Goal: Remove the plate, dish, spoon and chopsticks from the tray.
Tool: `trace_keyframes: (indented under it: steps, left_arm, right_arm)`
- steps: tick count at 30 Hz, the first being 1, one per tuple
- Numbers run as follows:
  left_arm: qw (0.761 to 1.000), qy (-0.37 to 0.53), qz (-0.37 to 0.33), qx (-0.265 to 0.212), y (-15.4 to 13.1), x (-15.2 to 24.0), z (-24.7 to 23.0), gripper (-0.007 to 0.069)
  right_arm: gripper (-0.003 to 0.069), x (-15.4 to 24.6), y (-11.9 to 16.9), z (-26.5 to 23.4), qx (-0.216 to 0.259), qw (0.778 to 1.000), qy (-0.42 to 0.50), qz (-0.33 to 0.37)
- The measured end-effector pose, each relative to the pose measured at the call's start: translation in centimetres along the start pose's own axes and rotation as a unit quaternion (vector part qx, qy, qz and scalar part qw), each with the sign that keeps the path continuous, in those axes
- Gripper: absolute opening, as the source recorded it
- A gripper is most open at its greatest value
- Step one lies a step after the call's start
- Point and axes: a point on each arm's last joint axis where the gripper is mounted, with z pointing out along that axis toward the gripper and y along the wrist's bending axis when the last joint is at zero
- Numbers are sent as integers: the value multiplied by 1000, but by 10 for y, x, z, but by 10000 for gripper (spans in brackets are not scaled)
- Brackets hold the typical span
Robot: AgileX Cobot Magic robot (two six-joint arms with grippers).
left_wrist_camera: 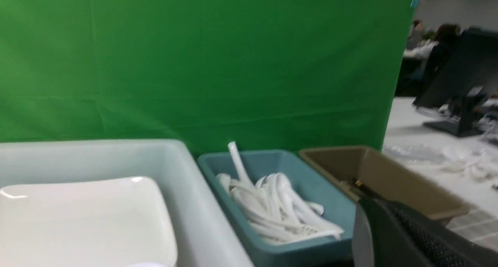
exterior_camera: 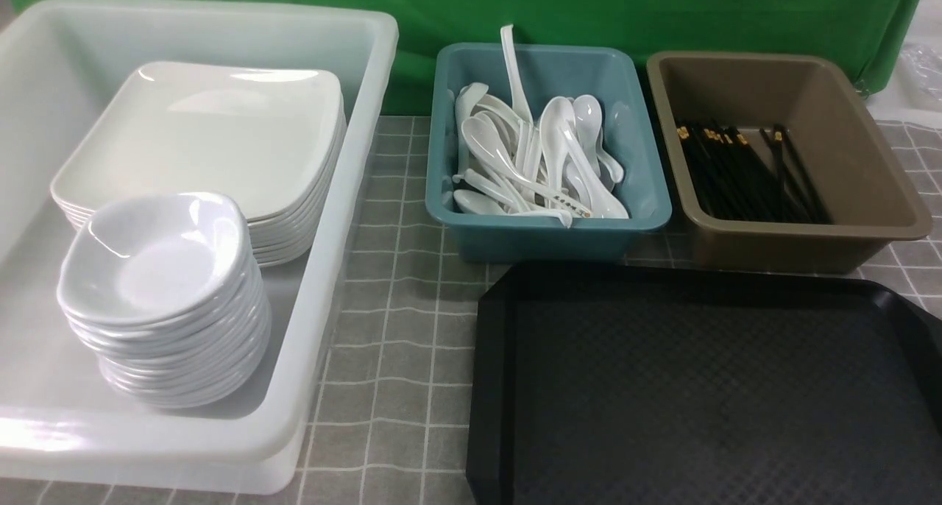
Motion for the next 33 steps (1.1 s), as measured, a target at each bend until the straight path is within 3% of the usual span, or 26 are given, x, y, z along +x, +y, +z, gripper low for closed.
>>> trace_keyframes:
  steps: [9,16,20,24,33]
  left_arm:
    - [998,28,57,-29,6,11,0,6]
    - [986,-23,59,-152,24,77,-18,6]
    - [979,-13,63,-195,32,118,-21,6]
    - [975,50,66,-207,39,160,-17,6]
    - [973,69,63,-209,40,165,-17,6]
  right_arm:
    - [244,0,0,0,0,1000,0,0]
    - [244,0,0,0,0,1000,0,0]
    - [244,0,0,0,0,1000,0,0]
    - [243,0,0,0,0,1000,0,0]
    - [242,0,0,0,0,1000,0,0]
